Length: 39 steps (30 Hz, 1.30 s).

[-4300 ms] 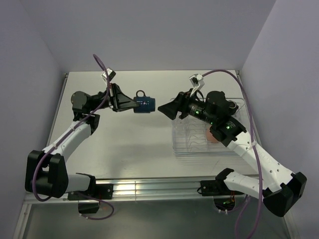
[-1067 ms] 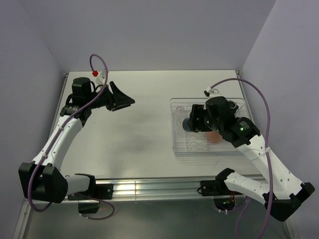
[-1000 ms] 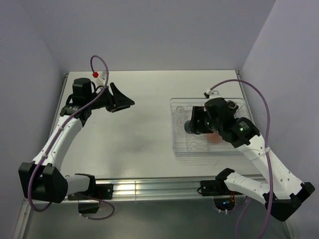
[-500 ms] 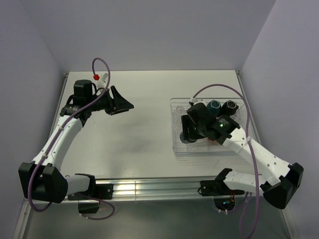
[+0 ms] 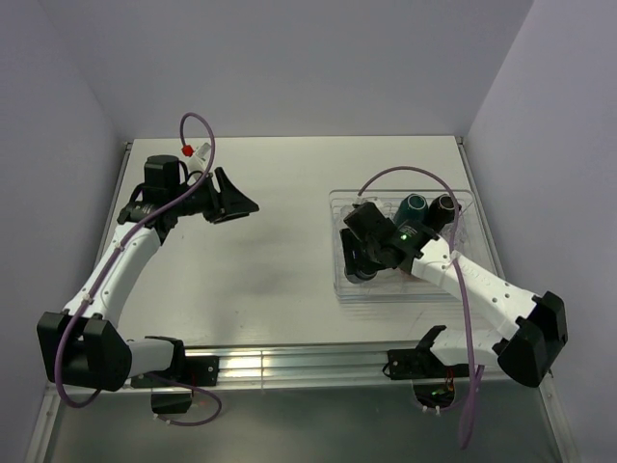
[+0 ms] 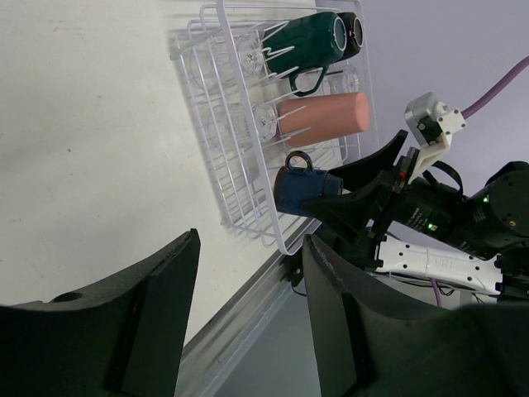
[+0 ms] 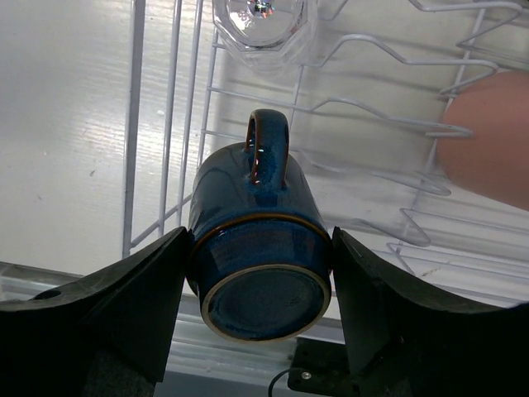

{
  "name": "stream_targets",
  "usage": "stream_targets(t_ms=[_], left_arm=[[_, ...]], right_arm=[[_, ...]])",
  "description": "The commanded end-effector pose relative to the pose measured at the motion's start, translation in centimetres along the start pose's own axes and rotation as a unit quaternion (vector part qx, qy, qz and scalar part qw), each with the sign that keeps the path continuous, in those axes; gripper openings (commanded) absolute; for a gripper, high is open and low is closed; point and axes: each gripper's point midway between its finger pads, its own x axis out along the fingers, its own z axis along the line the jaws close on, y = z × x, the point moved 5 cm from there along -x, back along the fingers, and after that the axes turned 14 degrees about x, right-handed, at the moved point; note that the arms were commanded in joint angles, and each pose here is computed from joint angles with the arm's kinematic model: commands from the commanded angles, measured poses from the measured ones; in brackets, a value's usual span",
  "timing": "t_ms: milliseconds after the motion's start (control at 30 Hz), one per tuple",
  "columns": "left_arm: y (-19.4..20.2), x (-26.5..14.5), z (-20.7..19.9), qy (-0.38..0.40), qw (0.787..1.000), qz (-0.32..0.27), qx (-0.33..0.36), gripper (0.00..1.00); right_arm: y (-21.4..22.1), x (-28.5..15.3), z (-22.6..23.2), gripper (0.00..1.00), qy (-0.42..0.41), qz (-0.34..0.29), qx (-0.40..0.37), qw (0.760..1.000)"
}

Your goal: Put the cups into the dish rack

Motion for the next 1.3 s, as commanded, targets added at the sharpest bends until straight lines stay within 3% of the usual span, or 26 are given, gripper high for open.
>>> stream_targets(t_ms=[0, 867, 1133, 1267], left_arm=[[-0.1, 0.1, 0.2, 0.002, 1.000, -0.002, 0.014, 0.58], [0.7, 0.8, 1.3, -0.003, 1.000, 0.013, 0.004, 0.58], [1.0, 1.0, 1.6, -0.004, 1.000, 0.019, 0.000, 0.58], [1.1, 1.0, 1.7, -0.005, 1.000, 0.020, 0.000, 0.58]], right_arm=[[-0.6, 0.6, 0.7, 0.00, -0.001, -0.023, 0.003, 1.000], [1.1, 5.1, 1.2, 0.00, 0.041, 0.032, -0.027, 0.998], [1.4, 6.0, 1.1, 0.05, 0.056, 0.043, -0.032, 0.997], [1.4, 6.2, 1.1, 0.13, 0.060, 0.044, -0.033, 0.997]])
